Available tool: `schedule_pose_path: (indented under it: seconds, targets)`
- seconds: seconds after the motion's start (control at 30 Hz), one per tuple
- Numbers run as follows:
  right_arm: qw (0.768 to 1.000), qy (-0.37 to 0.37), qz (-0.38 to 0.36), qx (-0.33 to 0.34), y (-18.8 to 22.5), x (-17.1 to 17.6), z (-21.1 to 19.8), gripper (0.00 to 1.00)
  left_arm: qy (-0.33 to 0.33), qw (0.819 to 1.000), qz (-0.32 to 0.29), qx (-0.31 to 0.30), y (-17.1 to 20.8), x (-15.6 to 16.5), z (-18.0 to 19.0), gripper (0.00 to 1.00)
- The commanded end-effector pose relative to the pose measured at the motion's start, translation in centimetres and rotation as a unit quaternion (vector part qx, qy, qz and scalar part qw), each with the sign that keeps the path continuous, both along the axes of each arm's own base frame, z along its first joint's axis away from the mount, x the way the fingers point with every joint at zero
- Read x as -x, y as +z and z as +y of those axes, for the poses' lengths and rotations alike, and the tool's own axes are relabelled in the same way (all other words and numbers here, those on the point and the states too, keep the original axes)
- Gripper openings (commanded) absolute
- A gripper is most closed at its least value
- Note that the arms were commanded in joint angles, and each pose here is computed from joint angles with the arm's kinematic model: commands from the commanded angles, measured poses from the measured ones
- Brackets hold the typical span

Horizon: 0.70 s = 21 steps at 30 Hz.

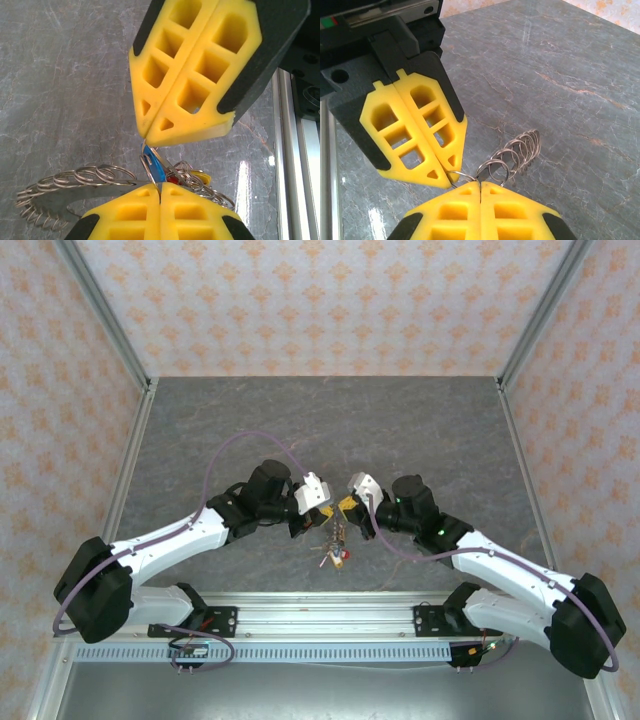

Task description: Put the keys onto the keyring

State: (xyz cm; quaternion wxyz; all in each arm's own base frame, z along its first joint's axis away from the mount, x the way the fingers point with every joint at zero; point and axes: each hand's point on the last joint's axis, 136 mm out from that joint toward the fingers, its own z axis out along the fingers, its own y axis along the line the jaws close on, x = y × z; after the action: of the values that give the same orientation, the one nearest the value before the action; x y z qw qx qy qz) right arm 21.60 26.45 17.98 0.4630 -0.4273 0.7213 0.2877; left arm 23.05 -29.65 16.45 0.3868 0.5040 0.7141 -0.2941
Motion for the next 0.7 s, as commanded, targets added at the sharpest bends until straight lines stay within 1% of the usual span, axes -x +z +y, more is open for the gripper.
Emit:
schedule_pose_path:
  seconds: [0.0,0.07,0.1,0.17,0.27,0.3,0.4,0.67]
  targets:
    - [1.000,-0.002,-0.014,-0.012,1.7,-0.2,0.1,0.00,-0.015,0.999,-0.028,0.038,2.9,-0.2,-1.2,0.00]
    - [0.999,0.004,-0.013,-0.037,2.7,0.0,0.4,0.00,-0.015,0.999,-0.028,0.038,2.9,-0.2,-1.2,0.00]
    - [0.999,-0.010,-0.011,-0.039,2.8,-0.4,0.3,0.00,-0.014,0.999,-0.029,0.039,3.0,-0.2,-1.2,0.00]
    - [0.999,-0.041,-0.010,-0.017,2.1,-1.2,-0.5,0.00,-0.015,0.999,-0.031,0.039,3.0,-0.2,-1.2,0.00]
    - [0.998,-0.056,-0.008,0.014,1.1,-1.5,-1.3,0.01,-0.015,0.999,-0.031,0.037,2.8,-0.1,-1.2,0.00]
    - [0.998,-0.064,-0.006,0.017,1.0,-1.6,-1.5,0.06,-0.016,0.999,-0.031,0.038,2.9,-0.1,-1.2,0.00]
    - [0.998,-0.059,-0.004,0.024,0.8,-1.3,-1.6,0.14,-0.017,0.999,-0.034,0.038,2.9,-0.2,-1.2,0.00]
    - [0.995,-0.070,-0.017,0.066,0.2,-1.5,-2.7,0.18,-0.018,0.999,-0.033,0.039,2.8,-0.2,-1.3,0.00]
